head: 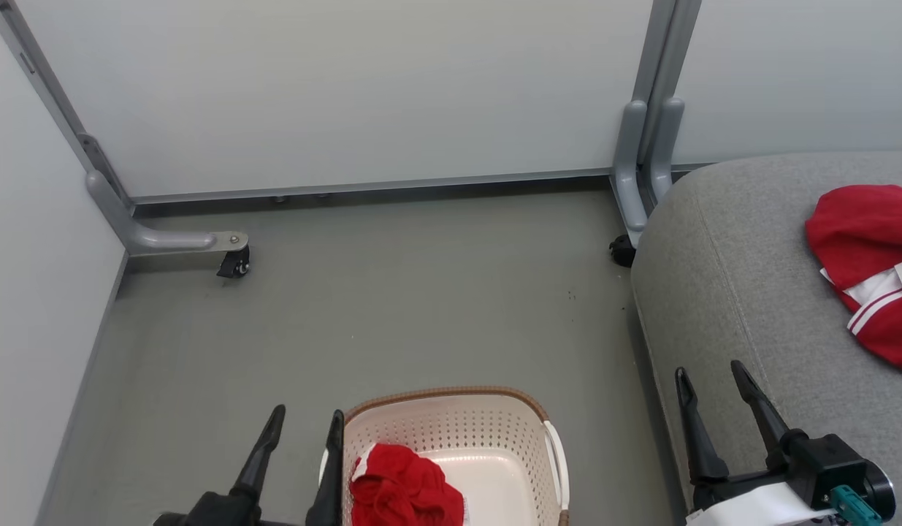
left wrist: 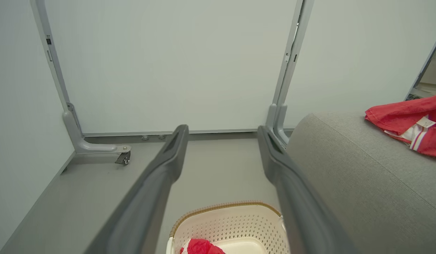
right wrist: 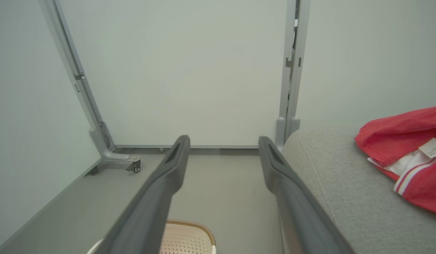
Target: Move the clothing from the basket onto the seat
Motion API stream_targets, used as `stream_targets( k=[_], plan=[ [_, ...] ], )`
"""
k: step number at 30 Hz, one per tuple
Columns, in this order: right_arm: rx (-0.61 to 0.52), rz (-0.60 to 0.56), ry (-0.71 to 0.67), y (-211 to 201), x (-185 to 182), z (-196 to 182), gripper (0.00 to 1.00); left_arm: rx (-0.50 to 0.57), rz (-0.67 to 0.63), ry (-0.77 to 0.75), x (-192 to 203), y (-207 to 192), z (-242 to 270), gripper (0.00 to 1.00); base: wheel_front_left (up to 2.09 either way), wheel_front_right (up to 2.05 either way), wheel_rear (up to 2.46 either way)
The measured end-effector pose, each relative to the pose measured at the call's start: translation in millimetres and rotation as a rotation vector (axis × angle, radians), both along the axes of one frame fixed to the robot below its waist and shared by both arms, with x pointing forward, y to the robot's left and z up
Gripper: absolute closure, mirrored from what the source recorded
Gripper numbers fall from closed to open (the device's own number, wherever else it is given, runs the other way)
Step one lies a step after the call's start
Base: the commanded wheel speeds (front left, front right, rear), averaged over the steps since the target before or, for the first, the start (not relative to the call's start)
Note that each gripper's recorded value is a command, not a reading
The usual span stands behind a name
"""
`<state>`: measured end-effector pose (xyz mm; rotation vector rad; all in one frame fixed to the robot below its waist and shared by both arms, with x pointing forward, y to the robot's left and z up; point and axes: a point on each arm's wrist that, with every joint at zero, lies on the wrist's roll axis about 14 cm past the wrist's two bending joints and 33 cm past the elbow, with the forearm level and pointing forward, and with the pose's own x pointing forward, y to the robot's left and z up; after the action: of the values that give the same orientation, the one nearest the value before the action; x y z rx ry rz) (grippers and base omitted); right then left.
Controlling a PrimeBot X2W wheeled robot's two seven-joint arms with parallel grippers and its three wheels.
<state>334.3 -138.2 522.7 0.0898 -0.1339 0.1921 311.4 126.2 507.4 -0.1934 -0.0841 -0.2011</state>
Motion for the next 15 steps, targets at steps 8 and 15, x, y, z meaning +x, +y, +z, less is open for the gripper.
stream_targets(
  k=[8, 15],
  plan=[
    [-0.015, -0.04, -0.054, -12.9, 32.1, 16.9, 0.0, 0.058, -0.181, 0.077, 31.2, -41.2, -25.5, 0.0, 0.0, 0.0, 0.0],
    [-0.04, -0.089, -0.106, -28.1, 82.0, 27.2, 0.0, 0.162, -0.362, 0.212, 73.0, -72.6, -75.6, 0.0, 0.0, 0.0, 0.0]
  ],
)
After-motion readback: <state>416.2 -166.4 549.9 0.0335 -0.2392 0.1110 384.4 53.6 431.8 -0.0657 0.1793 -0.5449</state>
